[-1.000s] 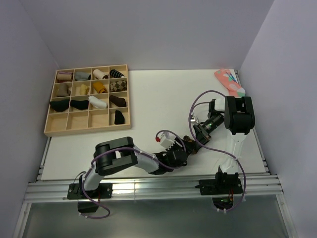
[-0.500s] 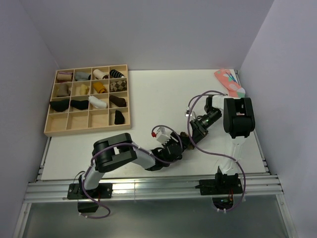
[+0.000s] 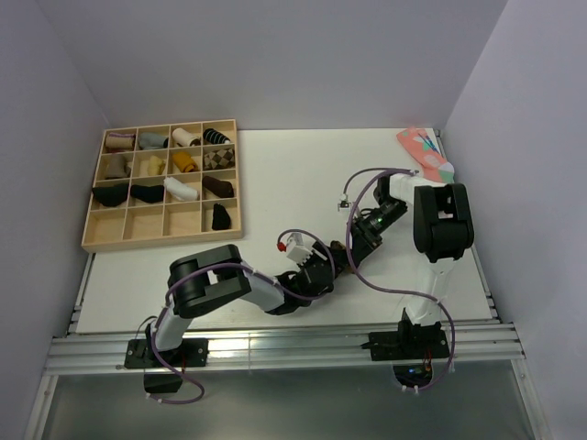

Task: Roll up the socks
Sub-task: Pick up the sock at the center of the board.

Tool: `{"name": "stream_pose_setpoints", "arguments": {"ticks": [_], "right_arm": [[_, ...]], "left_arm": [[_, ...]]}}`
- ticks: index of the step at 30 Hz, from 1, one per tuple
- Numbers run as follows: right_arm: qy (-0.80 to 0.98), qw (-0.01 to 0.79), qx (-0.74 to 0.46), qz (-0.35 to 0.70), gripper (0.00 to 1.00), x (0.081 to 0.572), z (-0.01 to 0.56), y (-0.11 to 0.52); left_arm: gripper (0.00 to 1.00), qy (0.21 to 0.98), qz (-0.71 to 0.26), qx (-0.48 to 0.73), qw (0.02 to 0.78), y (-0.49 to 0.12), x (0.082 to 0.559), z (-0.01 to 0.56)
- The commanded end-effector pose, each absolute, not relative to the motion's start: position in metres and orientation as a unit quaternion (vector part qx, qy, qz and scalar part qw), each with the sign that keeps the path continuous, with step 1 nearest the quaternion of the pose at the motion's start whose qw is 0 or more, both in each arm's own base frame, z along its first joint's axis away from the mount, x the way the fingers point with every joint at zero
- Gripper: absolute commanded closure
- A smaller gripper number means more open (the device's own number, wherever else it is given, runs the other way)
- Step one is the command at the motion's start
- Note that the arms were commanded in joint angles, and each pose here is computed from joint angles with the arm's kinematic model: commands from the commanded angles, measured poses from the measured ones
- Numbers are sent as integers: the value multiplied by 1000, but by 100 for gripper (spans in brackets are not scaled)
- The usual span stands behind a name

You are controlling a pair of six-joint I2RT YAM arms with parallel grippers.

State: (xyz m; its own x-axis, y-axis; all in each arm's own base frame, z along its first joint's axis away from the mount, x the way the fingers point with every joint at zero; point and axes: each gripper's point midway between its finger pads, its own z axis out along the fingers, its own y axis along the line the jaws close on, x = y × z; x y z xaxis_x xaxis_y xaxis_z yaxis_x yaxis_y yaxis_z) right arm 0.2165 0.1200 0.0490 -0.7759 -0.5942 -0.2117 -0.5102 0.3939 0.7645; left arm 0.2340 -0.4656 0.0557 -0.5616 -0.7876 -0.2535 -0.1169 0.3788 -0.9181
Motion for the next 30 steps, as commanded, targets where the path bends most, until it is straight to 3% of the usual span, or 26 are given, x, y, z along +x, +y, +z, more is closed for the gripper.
{"name": "stream_pose_setpoints", "arguments": {"ticks": [1, 30], "right_arm": [[-816, 69, 295, -493, 71, 194, 99, 143], [-799, 58, 324, -504, 71, 168, 125, 167]], "left_arm": [[36, 762, -459, -288, 355, -463, 233, 52], [36, 753, -479, -311, 326, -459, 232, 48]]}}
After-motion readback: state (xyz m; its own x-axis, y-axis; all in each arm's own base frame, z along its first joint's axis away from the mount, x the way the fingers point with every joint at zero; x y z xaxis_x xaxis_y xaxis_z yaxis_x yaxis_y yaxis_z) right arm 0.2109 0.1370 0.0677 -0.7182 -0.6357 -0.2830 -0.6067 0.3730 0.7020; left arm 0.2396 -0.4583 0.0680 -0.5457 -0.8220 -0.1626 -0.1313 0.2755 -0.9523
